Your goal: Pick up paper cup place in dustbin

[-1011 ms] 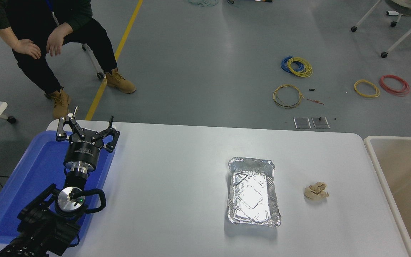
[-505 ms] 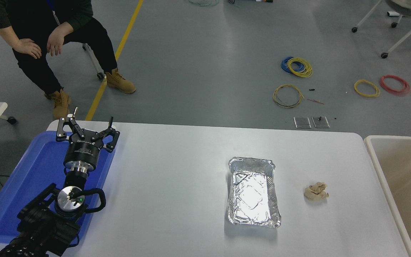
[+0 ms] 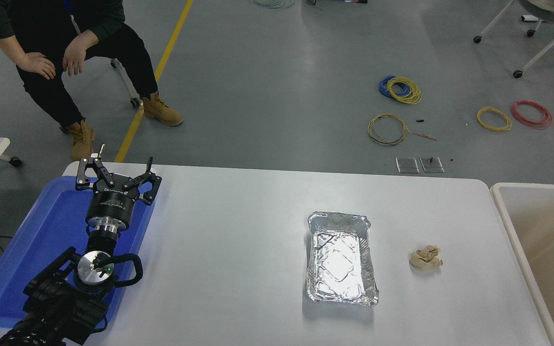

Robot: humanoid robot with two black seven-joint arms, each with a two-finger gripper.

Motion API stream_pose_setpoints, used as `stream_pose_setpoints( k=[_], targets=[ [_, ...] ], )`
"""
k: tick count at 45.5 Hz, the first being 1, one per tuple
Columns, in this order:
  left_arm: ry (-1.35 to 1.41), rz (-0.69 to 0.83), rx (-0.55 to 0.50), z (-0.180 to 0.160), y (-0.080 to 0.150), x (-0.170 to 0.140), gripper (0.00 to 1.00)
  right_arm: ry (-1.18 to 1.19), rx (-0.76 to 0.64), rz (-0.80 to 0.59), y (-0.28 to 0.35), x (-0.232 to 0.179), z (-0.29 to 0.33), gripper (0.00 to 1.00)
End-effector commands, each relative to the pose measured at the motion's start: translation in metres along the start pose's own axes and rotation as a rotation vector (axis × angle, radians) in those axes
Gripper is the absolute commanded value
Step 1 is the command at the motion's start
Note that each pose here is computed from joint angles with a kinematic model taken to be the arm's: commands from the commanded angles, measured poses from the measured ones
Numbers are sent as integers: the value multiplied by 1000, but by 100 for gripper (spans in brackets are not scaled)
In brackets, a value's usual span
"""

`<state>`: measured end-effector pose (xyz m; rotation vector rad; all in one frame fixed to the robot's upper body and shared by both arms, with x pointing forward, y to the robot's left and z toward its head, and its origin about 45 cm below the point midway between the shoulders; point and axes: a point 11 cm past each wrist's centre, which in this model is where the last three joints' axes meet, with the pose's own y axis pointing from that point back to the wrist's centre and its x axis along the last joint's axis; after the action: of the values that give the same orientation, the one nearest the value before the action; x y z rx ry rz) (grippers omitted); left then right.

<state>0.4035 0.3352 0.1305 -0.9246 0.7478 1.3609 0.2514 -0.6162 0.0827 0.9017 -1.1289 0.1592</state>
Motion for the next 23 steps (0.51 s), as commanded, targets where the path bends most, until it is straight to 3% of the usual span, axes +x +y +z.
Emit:
stream_pose_setpoints(
  k=[1, 5, 10, 23],
  targets=[
    [0, 0, 0, 0, 0, 0, 100, 3, -7, -30, 3, -19, 4, 52],
    [0, 0, 0, 0, 0, 0, 100, 6, -9, -32, 3, -21, 6, 77],
    [0, 0, 0, 0, 0, 0, 100, 7, -8, -29, 3, -20, 6, 98],
    [0, 0, 0, 0, 0, 0, 100, -2, 1, -26, 1, -12, 1, 100]
  ],
)
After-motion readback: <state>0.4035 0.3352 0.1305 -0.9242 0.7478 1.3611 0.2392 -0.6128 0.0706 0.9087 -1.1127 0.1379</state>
